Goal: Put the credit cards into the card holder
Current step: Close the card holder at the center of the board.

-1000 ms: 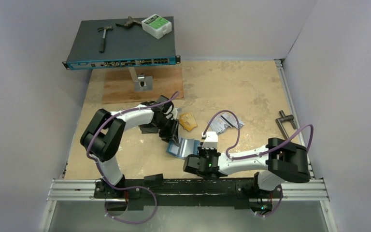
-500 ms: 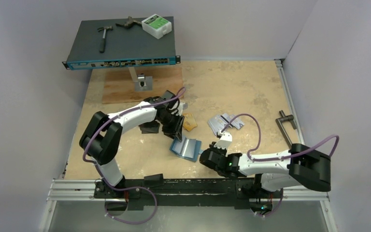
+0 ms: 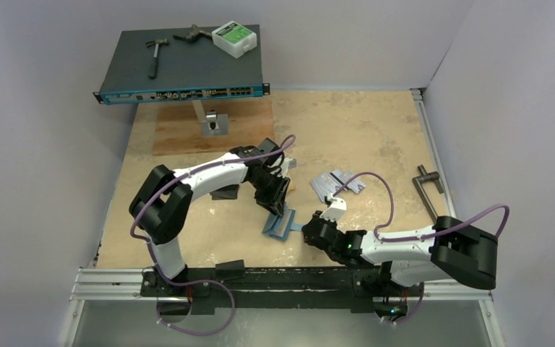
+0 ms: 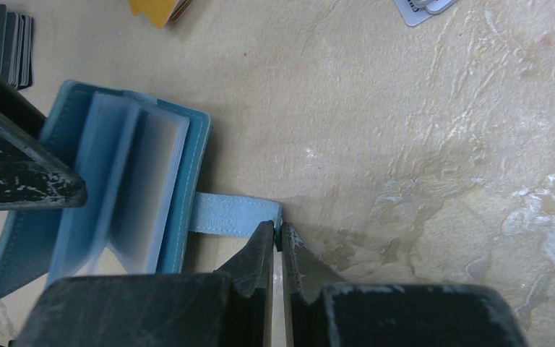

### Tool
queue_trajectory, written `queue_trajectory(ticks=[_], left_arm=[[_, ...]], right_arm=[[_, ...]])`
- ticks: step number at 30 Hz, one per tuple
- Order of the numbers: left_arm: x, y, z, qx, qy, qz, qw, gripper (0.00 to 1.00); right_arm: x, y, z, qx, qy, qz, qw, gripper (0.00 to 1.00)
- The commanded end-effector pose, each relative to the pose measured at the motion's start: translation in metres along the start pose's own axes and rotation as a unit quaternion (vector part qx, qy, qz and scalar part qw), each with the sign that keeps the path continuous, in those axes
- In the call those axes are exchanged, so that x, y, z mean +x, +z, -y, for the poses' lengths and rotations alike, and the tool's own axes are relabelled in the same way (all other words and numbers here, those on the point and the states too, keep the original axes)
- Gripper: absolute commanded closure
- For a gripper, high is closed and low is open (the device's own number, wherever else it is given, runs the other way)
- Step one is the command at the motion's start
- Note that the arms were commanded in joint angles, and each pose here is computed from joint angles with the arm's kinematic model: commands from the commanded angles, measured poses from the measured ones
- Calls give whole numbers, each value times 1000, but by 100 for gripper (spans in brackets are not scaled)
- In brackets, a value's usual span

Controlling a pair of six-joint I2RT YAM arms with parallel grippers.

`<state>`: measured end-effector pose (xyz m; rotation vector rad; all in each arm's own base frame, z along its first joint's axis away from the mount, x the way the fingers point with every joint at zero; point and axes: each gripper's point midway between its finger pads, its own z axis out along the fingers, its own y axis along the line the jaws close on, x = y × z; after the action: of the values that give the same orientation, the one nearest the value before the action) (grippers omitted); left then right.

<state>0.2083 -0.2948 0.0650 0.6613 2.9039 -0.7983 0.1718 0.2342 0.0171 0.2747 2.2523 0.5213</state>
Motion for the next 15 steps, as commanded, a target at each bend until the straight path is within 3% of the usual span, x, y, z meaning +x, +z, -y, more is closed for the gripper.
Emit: queue_trajectory(ticks=[1,10,12,15], left_arm=[[-8,7,10,13,-3,-3,1000,69],[0,30,17,32,-14,-35,999,69],[-1,30,21,35,-11,-34,999,65],[-1,30,25,43,-9,-38,998,49]], right_arm=[[3,1,-10,-26,18,-4,999,100],[3,2,-9,-33,32,-1,999,100],[3,2,-9,-32,29,-1,999,100],[3,1,-8,-31,31,0,999,100]])
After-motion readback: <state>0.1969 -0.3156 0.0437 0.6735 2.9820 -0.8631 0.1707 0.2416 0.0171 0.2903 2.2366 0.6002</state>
